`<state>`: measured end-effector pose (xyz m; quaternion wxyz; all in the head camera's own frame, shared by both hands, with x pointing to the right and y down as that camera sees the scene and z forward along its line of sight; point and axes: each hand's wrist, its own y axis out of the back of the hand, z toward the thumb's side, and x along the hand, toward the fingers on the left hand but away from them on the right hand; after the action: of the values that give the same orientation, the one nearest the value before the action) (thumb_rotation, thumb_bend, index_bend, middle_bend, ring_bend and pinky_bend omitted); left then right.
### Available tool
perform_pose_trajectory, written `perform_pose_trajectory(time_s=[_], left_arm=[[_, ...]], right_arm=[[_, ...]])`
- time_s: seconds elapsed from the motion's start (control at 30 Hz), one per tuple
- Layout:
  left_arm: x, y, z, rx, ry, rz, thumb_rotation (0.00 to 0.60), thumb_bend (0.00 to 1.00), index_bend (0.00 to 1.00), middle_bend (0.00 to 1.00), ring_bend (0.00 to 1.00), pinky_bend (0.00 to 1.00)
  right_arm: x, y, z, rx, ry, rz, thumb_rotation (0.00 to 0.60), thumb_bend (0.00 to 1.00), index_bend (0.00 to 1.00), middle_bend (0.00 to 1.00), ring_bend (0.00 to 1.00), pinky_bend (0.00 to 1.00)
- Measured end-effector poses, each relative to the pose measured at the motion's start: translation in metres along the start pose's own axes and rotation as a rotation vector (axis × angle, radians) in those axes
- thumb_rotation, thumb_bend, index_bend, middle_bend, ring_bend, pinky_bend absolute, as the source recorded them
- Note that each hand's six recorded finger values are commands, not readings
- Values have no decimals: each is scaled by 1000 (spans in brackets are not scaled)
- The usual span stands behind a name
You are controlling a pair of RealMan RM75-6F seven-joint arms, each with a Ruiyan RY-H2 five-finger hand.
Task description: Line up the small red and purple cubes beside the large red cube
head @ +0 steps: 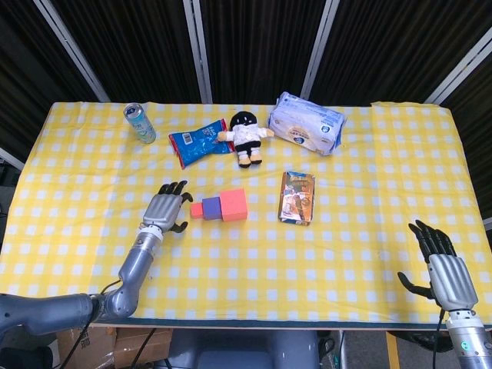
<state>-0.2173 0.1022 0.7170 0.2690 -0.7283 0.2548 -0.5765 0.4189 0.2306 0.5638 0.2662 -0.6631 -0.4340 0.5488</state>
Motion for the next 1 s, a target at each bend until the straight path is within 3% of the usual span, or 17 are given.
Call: perform_pose_trajectory(time_s=[0.4, 1.0], left_arm=[[-34, -8, -22, 47, 17, -59, 600, 467, 258, 0, 0, 0], [-14, -15, -1, 21, 16, -39, 600, 467, 254, 0, 0, 0]], right_arm=[[0, 0, 1, -4, 0, -5, 600, 344, 0, 0, 0, 0], [0, 0, 1, -12, 2, -2, 600, 344, 0, 0, 0, 0]])
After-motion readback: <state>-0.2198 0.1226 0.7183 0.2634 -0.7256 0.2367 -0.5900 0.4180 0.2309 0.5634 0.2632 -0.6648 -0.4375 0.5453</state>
